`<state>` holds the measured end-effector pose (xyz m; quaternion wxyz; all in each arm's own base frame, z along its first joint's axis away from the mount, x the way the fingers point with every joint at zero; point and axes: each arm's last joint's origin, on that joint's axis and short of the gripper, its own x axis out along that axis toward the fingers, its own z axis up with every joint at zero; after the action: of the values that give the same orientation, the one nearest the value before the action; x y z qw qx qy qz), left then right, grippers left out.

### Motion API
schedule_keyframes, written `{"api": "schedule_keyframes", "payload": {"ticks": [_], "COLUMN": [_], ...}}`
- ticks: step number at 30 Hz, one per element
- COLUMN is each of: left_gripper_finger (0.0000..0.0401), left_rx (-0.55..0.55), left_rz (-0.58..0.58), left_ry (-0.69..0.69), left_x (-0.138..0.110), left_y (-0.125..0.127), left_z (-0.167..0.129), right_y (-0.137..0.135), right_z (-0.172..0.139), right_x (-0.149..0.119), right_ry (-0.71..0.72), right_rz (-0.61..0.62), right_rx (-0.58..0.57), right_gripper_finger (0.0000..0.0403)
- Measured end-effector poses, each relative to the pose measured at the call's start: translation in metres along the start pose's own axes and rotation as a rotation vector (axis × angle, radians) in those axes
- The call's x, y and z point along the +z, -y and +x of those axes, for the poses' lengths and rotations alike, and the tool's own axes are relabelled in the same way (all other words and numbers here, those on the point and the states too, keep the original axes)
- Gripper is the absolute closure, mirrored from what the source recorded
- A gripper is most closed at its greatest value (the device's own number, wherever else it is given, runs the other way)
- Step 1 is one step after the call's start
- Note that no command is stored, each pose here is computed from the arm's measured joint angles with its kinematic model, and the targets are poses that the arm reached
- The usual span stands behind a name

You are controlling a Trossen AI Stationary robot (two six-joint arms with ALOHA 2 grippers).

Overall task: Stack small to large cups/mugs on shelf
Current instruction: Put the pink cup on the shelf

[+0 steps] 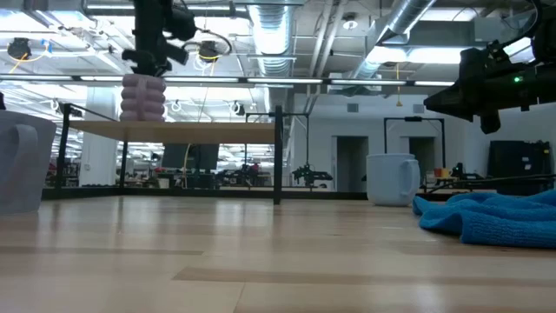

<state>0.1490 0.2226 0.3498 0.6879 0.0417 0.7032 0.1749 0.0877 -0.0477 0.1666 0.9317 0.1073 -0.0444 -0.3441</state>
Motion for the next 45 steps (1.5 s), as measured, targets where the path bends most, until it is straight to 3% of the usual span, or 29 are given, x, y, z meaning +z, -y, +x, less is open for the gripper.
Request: {"api": "schedule_keyframes", "payload": {"ticks": [5,12,35,39,45], "left_gripper_finger": [0.0337,0.0364,0.0345,0.0345,0.0345], "left_rx": [-0.027,-0.035,0.048,0.123,0.110], "left_rz": [0.004,0.038,0.107,0.067,0.060], "left_ry": [-0.025,-0.048,-0.020,-0.065,-0.055], "left_x": [0.002,0.009,0.024,0.026,0.026], "left_y": [0.001,-0.002,0.003,0.003,0.003], "left_z": [0.005,0.013,0.005,0.003,0.003], "right_y": [0.000,0.000,0.000,0.000,0.000], "right_z": [0.000,0.000,0.000,0.000,0.000], "right_x": [0.000,0.000,0.000,0.000,0.000], "right_ry": [0.001,0.002,0.002,0.003,0.002], "right_rz": [-0.002,-0.002,-0.001,-0.001,0.000], "right_rx": [-0.002,-0.004,-0.006,-0.006,-0.006], "right_gripper_finger": [0.0310,0.0310,0.0310,0.0310,0.0310]}}
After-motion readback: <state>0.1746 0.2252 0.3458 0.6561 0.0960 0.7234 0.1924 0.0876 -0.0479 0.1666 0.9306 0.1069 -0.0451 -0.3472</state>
